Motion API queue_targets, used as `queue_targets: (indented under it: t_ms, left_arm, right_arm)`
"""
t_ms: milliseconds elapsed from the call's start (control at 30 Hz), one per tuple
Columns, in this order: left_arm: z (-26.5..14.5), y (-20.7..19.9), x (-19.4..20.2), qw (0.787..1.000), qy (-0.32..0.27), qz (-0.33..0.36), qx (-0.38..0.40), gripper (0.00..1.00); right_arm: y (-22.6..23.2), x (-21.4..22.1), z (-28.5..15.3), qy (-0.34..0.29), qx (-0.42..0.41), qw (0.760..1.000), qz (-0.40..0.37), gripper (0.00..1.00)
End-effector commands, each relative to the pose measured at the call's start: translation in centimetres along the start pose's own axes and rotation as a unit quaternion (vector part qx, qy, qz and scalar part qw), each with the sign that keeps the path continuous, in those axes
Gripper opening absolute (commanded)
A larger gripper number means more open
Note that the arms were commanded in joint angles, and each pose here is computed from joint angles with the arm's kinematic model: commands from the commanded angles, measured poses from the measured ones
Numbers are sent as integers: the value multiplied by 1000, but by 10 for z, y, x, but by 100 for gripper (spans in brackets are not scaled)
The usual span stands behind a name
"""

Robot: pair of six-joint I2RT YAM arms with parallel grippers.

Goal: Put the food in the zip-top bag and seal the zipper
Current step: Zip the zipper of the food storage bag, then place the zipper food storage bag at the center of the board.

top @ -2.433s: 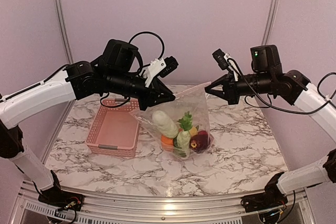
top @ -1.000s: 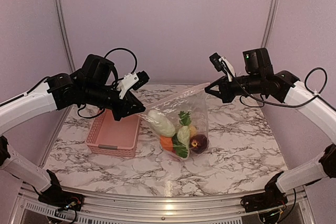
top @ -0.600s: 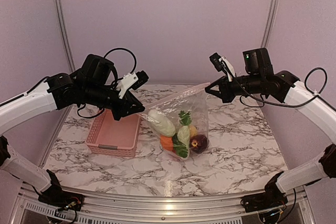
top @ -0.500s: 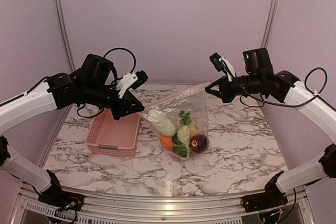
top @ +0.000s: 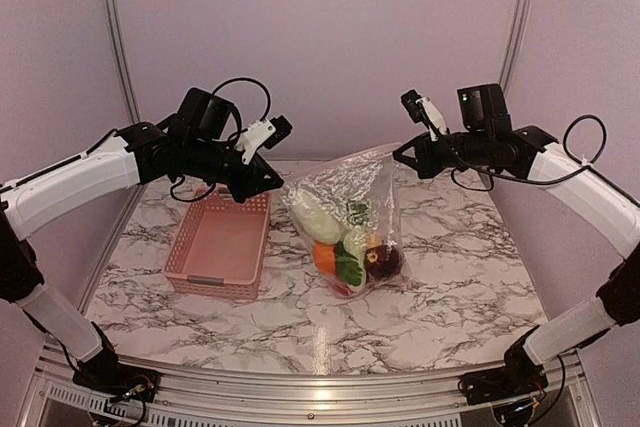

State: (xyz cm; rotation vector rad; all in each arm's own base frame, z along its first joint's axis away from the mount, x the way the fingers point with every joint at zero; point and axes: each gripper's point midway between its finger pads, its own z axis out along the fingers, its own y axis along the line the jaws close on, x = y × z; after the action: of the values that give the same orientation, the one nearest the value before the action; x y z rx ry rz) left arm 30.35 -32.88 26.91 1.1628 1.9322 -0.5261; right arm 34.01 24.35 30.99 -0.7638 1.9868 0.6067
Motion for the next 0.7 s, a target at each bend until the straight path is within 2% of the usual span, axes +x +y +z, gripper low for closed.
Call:
queue_targets:
  t_ms: [0,133,233,333,367,400,500,600,667]
  left_arm:
    - [10,44,-36,998,-35,12,-45,0]
    - [19,64,-66,997,-72,1,-42,2]
    - [30,58,-70,997,-81,-13,-7,15]
    - [34,42,-56,996,-72,-30,35,23]
    - [34,37,-50,996,-69,-36,44,26]
    - [32,33,-45,996,-68,-42,50,31]
    - [20,19,-29,995,-66,-49,62,47]
    - [-5,22,-31,994,-89,-61,24,61]
    - [-27,34,-38,989,-116,-89,-26,74]
  right_arm:
    - [-46,-67,-10,-89,64,994,-6,0]
    - [-56,-87,-4,-104,66,992,-12,0]
    - [-49,-77,4,-94,40,995,-5,0]
    - [-35,-54,4,-83,5,997,10,5]
    - [-30,-44,3,-77,-7,997,15,10]
    - [-22,-36,0,-75,-24,997,25,19]
    - [0,-25,-14,-71,-70,994,40,39]
    - [10,-33,-32,-81,-78,993,42,54]
    - [3,-42,-42,-90,-46,994,44,70]
